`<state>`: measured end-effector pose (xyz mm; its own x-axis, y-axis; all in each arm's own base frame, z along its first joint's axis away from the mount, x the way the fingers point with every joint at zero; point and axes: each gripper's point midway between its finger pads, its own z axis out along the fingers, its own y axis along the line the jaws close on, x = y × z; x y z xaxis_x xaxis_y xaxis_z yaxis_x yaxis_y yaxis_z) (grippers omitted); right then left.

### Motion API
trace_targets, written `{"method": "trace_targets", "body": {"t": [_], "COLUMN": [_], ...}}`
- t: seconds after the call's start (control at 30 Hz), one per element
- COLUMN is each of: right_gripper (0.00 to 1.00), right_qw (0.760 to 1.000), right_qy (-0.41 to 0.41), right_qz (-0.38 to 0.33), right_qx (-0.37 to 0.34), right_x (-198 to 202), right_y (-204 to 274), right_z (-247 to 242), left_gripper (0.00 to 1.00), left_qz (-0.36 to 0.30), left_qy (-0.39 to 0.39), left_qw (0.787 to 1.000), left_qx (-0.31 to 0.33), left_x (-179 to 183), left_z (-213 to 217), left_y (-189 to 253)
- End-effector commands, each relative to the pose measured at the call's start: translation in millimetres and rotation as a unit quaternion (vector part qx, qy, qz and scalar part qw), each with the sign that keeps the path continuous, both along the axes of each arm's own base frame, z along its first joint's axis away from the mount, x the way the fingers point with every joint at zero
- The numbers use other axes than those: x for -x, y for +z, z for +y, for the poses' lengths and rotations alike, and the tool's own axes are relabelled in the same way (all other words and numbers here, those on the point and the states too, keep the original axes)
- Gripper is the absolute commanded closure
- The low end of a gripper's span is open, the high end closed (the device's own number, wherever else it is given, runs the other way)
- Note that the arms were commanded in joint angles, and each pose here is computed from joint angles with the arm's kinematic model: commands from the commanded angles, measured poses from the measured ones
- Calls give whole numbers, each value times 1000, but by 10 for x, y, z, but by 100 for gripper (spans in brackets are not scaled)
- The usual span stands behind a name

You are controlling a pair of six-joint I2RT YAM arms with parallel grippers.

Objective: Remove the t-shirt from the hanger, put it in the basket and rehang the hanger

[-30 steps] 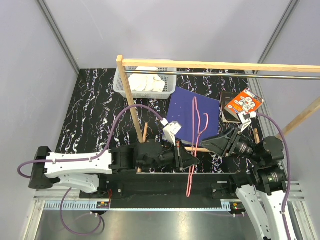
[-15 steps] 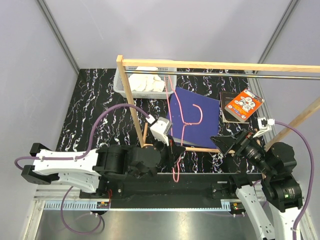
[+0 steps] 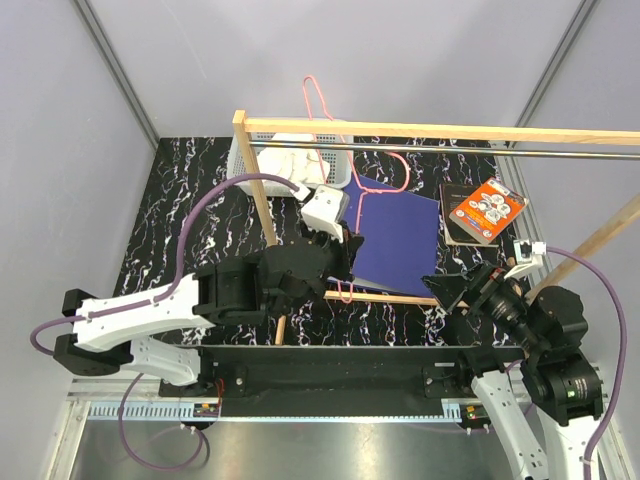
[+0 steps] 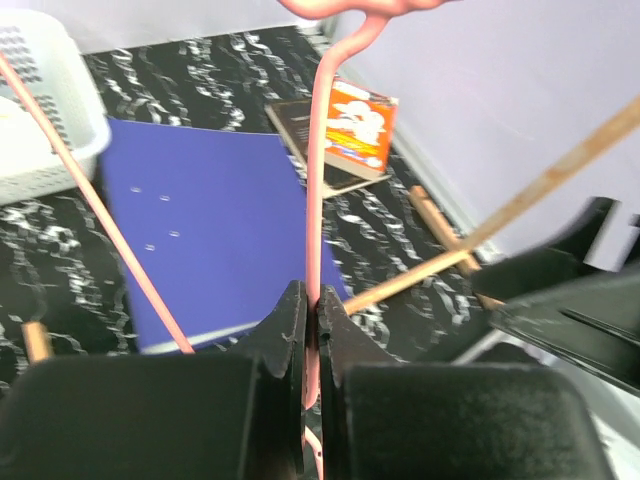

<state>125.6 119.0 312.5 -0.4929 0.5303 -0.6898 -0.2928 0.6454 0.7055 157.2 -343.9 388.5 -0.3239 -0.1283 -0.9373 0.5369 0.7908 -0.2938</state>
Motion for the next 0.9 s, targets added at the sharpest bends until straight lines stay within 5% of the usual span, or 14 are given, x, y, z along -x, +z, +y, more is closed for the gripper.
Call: {"method": "trace_targets", "body": {"t": [0.0, 0.37, 0.87], "right_gripper": [0, 0, 0], "right_qw": [1000, 1000, 1000], "right_qy": [-6, 0, 6], "right_qz": [-11, -4, -12], "right_qx": [8, -1, -8], "right_x": [-40, -58, -11], "right_y": [2, -47, 0], "right_z": [-20, 12, 25], "left_gripper": [100, 100, 100], "left_qz": [-48, -126, -118], "left_qy": [-10, -73, -46], "left_qw": [999, 989, 992], "left_qx": [15, 17, -17], "left_x": [-66, 21, -138], "left_z": [-32, -135, -389], "left_y": [340, 699, 651]}}
